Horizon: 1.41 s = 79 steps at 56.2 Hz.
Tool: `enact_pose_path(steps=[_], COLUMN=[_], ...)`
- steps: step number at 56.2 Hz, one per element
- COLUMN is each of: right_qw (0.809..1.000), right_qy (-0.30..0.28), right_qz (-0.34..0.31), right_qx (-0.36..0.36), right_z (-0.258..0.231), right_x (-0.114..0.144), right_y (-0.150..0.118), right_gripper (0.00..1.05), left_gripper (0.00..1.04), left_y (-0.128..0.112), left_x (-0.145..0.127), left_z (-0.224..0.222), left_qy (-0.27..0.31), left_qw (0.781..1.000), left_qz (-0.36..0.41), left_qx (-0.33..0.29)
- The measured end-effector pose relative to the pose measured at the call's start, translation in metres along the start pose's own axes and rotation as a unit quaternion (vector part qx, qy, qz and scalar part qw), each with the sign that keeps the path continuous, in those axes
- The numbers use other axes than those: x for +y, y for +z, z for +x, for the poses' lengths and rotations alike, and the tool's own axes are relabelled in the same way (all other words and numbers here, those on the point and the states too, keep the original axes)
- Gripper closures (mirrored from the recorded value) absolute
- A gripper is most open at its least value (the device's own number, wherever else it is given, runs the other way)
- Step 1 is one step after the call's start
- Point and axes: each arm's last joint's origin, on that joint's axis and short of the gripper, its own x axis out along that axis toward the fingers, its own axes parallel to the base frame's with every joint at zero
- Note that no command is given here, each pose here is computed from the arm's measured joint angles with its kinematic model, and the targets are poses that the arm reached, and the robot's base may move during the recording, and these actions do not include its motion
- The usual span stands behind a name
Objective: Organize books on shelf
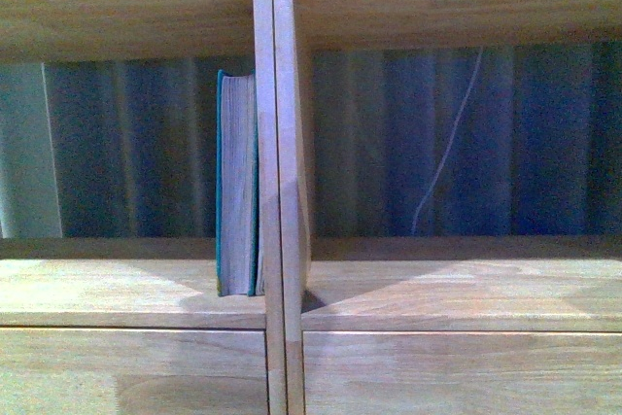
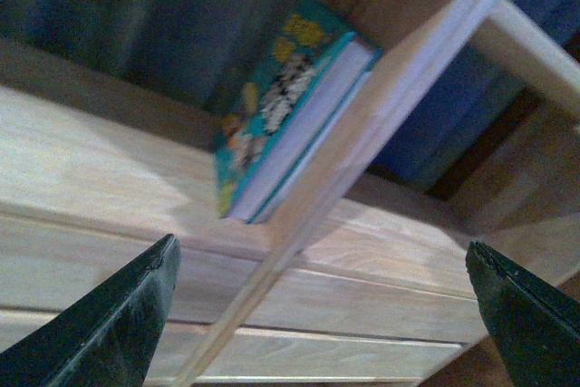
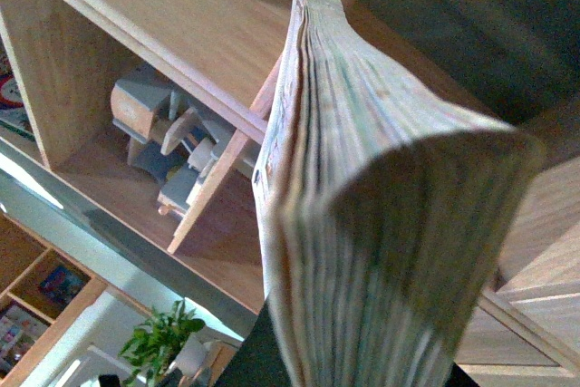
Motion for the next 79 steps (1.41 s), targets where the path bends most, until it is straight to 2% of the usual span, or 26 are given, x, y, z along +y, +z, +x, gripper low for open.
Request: enact_pose_path(steps=[13,22,34,54,79], right_qw=[1.000,1.000,1.000,1.000,0.998], right_qy=[0.003,-0.004,0.004,0.019,0.031], right_qz=[0.006,0.013,0.018,0.022,0.038], right_qx=[0.000,0.003,-0.006,-0.008,0.041], right_z=[0.015,0.025,0.034,0.040,0.033], right_x=[0.002,-0.005,-0.002,0.006,0.010], right_y=[-0.002,-0.003,0.004,0.008,-0.022], right_gripper=[0.97,0.97,0.97,0.97,0.97], left_gripper=[0.07,0.07,0.07,0.07,0.07], left_y=[0.004,-0.008,-0.023,-0.024,-0.010], left_x=[-0.041,-0.066,-0.097,-0.108,-0.116], left_z=[0.057,0.096,0.124,0.140,0.147], left_qy=[-0.082,-0.116,-0.159,-0.174,-0.188], left_qw=[0.996,0.989,0.980,0.977,0.974], left_qz=[-0.045,-0.088,-0.114,-0.124,-0.129], left_qx=[-0.006,0.006,0.029,0.027,0.001])
